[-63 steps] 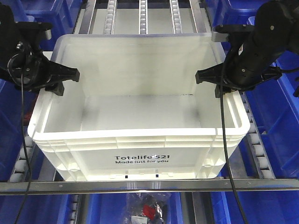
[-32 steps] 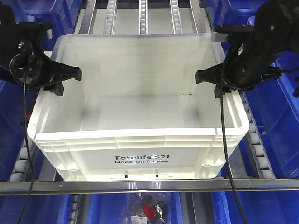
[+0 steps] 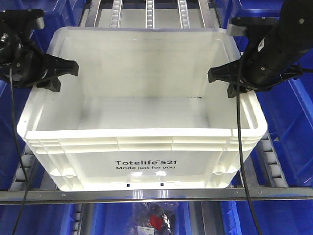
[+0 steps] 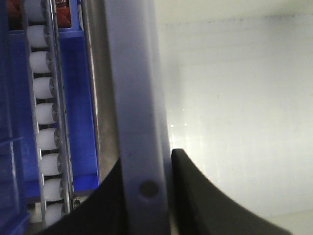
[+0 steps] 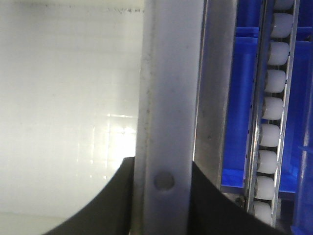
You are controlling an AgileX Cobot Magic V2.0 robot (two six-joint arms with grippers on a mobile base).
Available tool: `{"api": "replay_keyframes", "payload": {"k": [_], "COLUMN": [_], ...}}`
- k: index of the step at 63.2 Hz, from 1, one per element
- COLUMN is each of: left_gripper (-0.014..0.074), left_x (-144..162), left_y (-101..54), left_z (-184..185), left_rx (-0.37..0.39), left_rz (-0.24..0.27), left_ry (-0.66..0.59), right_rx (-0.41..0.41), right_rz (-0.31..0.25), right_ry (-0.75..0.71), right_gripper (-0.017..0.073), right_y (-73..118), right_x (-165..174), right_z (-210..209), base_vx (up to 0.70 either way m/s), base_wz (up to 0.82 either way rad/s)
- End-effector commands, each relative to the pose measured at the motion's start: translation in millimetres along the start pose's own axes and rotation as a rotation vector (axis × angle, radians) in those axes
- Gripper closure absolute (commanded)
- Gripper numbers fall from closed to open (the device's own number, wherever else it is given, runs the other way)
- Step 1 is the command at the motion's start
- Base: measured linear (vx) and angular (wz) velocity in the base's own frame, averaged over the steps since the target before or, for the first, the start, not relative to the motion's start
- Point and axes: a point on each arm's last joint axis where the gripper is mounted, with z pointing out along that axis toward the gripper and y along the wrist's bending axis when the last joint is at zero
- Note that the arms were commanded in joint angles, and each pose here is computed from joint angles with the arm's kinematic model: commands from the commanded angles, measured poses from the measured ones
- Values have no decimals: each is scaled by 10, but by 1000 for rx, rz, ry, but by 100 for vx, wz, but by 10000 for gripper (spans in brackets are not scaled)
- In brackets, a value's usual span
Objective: Move bin from left to right shelf
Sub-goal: 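Pull the gripped tote off the roller shelf toward the robot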
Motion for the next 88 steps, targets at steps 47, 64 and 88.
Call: {"api": "replay_keyframes", "payload": {"k": [47, 64, 88], "left_gripper": [485, 485, 485], "left_x": [-10, 12, 15], "left_y": [35, 42, 44], "left_z": [-639, -733, -741], "left_rx": [34, 39, 39], "left_rz": [11, 10, 10], "left_ry": [-230, -257, -258], "right_rx": [-26, -27, -25], "right_rz": [-8, -8, -8], "right_ry": [-298, -303, -294], "right_gripper": [503, 503, 503], "right_y": [-65, -67, -69], "right_x": [-34, -28, -21], "right_z": [-761, -782, -780], "base_vx": [0, 0, 0], "base_wz": [0, 0, 0]}}
